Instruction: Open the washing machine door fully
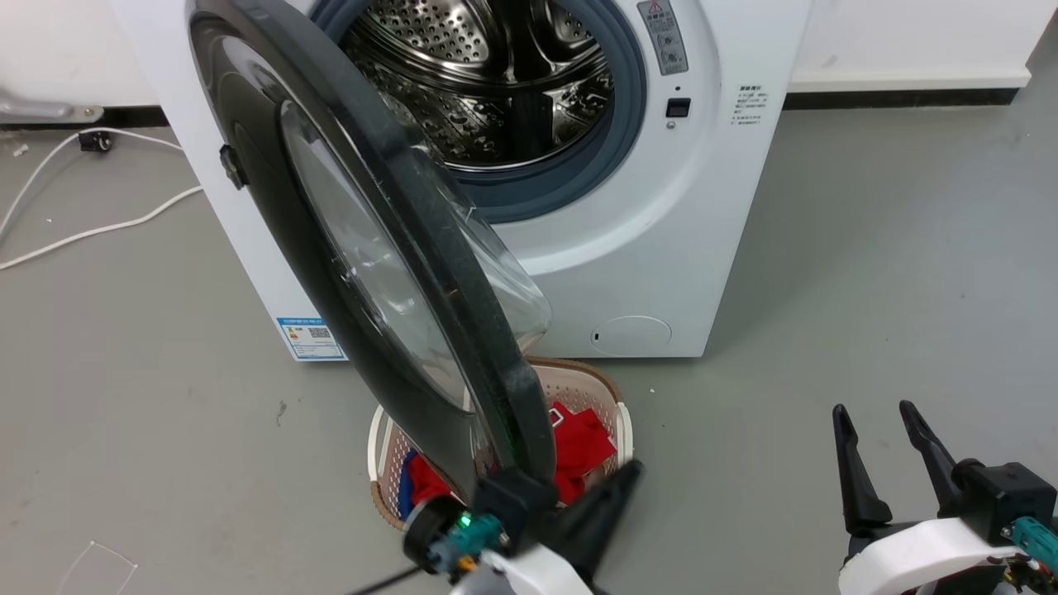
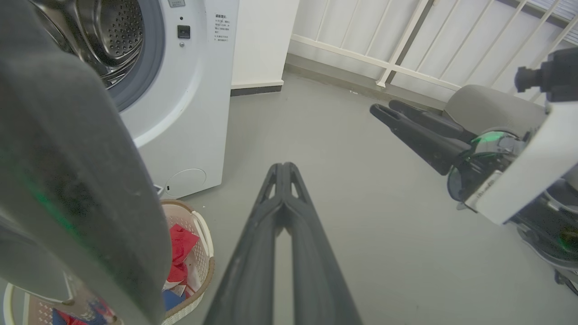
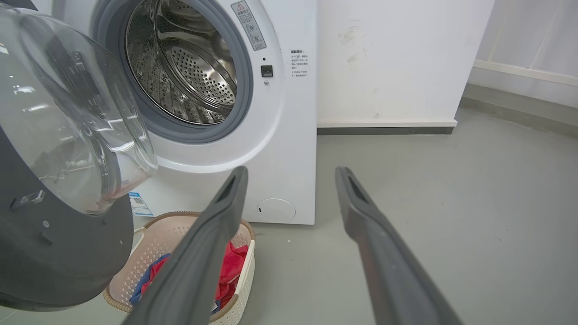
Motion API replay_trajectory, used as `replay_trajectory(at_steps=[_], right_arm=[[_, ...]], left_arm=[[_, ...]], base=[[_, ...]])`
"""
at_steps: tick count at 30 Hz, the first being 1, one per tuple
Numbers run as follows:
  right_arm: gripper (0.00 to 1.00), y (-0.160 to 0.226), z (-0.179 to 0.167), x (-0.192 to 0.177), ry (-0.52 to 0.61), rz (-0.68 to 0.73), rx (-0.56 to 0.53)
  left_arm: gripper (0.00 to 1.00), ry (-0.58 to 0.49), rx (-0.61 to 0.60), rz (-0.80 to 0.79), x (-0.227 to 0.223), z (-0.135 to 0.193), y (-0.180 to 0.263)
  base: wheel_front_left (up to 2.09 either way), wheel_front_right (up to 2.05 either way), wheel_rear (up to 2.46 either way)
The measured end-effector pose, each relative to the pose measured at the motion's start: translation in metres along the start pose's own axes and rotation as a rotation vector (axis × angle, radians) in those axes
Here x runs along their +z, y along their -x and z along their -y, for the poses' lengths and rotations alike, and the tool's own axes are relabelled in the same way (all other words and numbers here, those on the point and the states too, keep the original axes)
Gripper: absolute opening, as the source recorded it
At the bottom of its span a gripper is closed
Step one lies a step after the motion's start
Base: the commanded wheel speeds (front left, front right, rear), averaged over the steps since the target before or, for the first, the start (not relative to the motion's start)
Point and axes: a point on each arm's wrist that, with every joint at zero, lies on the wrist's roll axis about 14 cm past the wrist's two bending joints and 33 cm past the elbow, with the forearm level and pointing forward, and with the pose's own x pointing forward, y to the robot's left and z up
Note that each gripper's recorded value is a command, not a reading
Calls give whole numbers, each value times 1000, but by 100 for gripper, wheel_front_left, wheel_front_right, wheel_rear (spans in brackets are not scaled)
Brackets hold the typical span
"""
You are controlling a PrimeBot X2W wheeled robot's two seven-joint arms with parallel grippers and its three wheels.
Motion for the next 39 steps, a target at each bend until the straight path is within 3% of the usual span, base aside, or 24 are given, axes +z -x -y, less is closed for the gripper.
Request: replay_trajectory(at_steps=[10,26,39], right_arm=[[100,-3,3,-6,-2,-20,-8],[100,-10,-11,-2,0,-8,36],[100,-25,-44,-4,9,-18,142]], left_arm=[[0,6,177,50,6,-56,-10],[0,17,303,63,2,-72,23],[0,42,513,120,9,-100,81]], base=[[0,0,0],[0,0,0],[0,0,0]])
